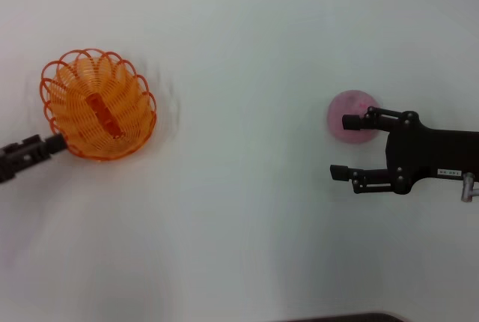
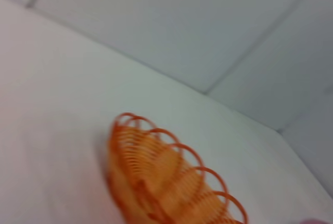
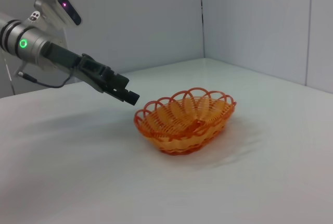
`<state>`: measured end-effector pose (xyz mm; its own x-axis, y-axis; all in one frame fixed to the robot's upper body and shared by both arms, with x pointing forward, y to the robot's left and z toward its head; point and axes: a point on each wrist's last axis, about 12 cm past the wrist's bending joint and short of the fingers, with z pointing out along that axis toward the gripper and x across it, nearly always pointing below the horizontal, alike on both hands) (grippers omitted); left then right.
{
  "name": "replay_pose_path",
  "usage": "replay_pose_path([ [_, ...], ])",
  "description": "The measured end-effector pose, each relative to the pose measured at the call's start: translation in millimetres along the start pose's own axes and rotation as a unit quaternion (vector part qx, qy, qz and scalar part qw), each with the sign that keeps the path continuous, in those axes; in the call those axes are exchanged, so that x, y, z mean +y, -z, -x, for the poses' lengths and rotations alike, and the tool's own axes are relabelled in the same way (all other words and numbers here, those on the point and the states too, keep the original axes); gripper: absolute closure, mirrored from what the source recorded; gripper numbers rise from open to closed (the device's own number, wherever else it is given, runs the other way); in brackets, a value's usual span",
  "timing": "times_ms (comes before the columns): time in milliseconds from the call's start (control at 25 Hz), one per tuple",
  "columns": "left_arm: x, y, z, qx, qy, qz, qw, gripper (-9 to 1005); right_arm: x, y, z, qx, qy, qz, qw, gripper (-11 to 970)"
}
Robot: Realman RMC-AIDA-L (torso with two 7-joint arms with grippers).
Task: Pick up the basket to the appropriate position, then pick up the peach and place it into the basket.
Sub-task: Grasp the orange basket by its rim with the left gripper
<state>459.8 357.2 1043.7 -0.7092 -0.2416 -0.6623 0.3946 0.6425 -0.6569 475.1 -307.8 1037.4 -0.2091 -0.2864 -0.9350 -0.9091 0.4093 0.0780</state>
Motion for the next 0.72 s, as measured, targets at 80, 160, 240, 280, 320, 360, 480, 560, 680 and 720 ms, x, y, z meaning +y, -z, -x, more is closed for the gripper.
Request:
replay_pose_path([
  [80,3.0,4,7,0.001,0.028,0.015,1.000,191,-0.4,1,1,0.000,-0.001,-0.001,1.000,67],
  [160,4.3,7,12,-0.002,0.036,0.024,0.999,192,-0.4,1,1,0.001,-0.001,-0.002,1.000,67],
  [240,4.9,9,17,-0.004,0.034,0.032,0.999,192,-0.4,0,2,0.001,-0.002,0.000,1.000,67],
  [280,4.9,9,19,-0.004,0.034,0.034,0.999,192,-0.5,0,2,0.001,-0.003,0.001,1.000,67],
  [320,4.9,9,21,-0.003,0.035,0.035,0.999,191,-0.6,0,2,0.001,-0.004,0.002,1.000,67],
  [360,4.9,9,23,0.000,0.034,0.037,0.999,191,-0.6,-1,3,0.001,-0.004,0.003,1.000,67],
  [480,5.3,9,30,0.013,0.025,0.047,0.998,191,0.0,-1,3,0.002,-0.005,0.006,1.000,67],
  [560,5.8,10,37,0.023,0.017,0.059,0.998,191,0.9,-2,3,0.000,-0.004,0.010,1.000,67],
  [680,5.7,11,50,0.029,-0.001,0.073,0.997,191,1.7,-3,5,-0.002,-0.003,0.017,1.000,67],
  [720,5.4,12,57,0.028,-0.009,0.077,0.997,191,1.8,-4,5,-0.003,-0.002,0.019,1.000,67],
])
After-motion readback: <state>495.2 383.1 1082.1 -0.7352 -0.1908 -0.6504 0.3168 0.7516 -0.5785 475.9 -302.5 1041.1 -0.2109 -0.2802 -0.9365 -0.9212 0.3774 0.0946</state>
